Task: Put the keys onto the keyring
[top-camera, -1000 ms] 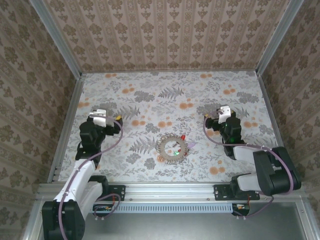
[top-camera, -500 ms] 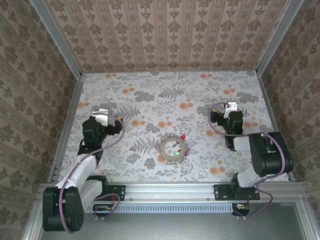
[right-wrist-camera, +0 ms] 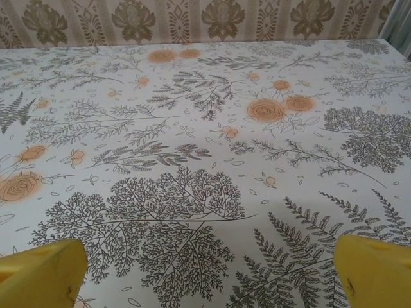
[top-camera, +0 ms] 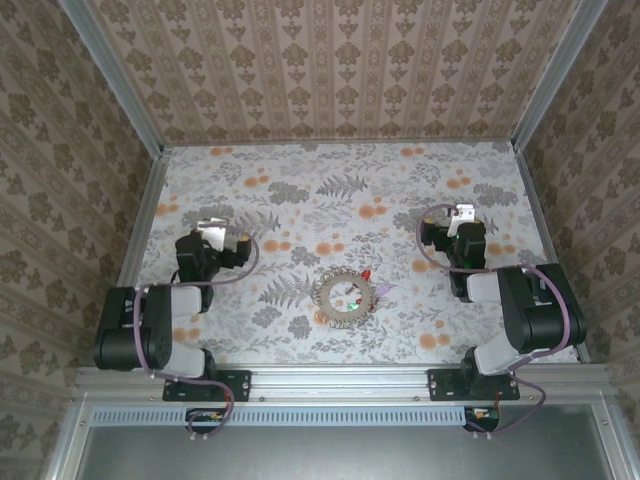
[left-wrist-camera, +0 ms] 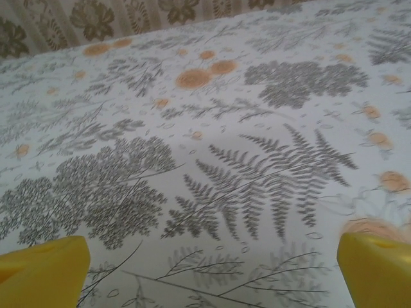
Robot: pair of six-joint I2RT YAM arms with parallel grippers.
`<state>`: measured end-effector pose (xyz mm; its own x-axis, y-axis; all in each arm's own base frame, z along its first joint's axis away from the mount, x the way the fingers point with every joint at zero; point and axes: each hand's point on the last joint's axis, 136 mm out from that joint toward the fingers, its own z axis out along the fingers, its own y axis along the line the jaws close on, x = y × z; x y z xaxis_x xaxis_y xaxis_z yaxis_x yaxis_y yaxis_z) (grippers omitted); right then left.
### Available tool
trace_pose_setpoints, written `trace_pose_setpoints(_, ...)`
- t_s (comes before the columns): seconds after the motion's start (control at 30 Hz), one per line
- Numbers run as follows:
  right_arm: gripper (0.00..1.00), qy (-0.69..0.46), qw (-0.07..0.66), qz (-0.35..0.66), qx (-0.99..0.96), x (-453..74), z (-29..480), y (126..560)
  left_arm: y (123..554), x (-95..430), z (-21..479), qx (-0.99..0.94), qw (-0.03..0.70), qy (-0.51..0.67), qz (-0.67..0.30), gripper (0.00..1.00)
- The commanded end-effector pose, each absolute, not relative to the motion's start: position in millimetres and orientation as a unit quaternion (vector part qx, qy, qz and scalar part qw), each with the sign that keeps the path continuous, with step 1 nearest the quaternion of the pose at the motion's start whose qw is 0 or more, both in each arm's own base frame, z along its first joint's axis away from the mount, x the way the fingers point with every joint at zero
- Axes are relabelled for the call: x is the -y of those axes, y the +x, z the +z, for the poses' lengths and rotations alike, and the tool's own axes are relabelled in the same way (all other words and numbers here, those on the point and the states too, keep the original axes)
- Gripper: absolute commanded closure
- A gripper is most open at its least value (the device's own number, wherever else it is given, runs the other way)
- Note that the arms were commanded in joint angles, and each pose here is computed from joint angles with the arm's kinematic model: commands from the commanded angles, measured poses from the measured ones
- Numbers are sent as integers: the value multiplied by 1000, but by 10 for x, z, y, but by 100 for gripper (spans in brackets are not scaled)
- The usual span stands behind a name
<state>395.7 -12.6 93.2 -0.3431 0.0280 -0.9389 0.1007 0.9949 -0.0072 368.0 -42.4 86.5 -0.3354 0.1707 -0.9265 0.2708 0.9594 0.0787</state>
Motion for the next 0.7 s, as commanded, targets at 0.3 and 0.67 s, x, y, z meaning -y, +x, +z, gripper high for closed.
trace_pose_setpoints(0.3,0,47,577,-36,-814,128,995,3979,4001,60,935,-823,566,49,19,0)
trace_pose_setpoints(0.67,0,47,577,-36,-814,126,997,3982,4000,80,942,-821,568,51,24,0)
